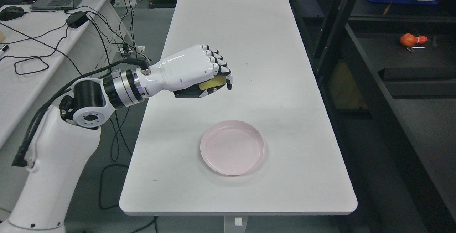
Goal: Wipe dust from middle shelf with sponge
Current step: 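Turn toward the metal shelf, carrying the sponge in the left hand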
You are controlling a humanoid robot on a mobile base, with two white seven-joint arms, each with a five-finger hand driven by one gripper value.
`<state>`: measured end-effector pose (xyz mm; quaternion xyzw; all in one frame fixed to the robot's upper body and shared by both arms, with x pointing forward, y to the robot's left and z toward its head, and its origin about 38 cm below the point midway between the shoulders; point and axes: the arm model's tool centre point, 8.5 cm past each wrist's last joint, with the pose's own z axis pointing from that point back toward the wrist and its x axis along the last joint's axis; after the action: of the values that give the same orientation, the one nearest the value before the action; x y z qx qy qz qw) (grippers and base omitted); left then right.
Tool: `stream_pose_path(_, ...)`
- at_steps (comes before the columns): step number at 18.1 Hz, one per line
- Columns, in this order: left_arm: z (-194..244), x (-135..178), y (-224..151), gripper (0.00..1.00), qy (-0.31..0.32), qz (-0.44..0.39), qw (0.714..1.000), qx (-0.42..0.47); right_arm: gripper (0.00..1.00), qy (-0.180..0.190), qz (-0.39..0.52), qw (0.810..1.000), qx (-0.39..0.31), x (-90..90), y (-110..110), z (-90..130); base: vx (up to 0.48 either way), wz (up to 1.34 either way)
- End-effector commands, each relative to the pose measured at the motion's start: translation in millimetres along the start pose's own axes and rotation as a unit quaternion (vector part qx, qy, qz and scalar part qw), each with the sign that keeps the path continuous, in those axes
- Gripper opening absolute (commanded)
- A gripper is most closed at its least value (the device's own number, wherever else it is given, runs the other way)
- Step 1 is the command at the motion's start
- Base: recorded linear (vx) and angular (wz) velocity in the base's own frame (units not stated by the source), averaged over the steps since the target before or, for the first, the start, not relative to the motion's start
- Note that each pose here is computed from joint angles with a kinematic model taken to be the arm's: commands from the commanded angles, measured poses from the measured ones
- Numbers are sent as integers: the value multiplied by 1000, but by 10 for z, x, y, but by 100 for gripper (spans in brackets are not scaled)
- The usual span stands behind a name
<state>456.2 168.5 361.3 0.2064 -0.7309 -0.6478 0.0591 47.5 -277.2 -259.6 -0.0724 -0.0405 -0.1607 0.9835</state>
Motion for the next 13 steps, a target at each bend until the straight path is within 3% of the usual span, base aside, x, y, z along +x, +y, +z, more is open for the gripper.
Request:
stream_pose_path(1, 26, 11, 167, 0, 5, -12, 1000, 28, 100, 25, 2, 1000, -7, 19, -101, -7, -92, -115)
stream_pose_path(13, -214, 101, 256, 0, -22, -18, 999, 36, 100, 25, 2, 1000, -7, 19, -101, -7, -179, -202)
